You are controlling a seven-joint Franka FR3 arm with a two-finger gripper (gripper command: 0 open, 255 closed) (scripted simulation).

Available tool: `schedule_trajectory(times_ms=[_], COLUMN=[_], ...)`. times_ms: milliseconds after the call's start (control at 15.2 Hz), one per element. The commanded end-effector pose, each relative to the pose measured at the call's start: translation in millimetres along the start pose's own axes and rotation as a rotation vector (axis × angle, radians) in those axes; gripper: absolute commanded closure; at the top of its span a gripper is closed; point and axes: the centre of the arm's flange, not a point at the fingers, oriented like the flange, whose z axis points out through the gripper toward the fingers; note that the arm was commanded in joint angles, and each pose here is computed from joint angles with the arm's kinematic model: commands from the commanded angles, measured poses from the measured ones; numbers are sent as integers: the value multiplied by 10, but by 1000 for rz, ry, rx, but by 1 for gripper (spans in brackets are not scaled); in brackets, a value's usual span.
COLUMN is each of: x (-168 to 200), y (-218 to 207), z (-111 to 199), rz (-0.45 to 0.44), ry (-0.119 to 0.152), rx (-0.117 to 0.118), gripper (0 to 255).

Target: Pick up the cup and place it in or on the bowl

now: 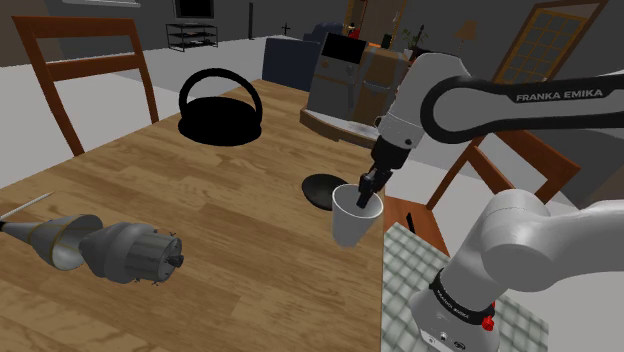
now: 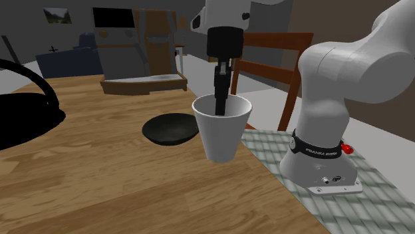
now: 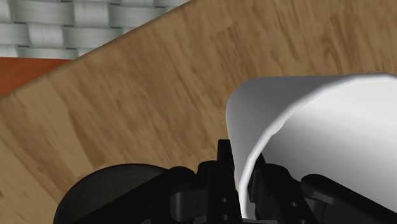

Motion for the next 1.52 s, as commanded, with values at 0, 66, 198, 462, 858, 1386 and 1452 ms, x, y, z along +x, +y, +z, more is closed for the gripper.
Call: schedule_trajectory(times_ms=[0, 66, 198, 462, 858, 1386, 1452], x=[13, 15, 18, 24, 232, 1037, 1138], y=[-17, -28, -49, -91, 23, 647, 725], z=[-98, -150, -253, -460, -736, -1016, -1051], rz=[0, 0, 0, 0, 0, 0, 0], ry=[0, 0, 0, 0, 0, 0, 0], rx=[0, 0, 0, 0, 0, 0, 0], gripper=[255, 255, 255, 255, 255, 255, 255])
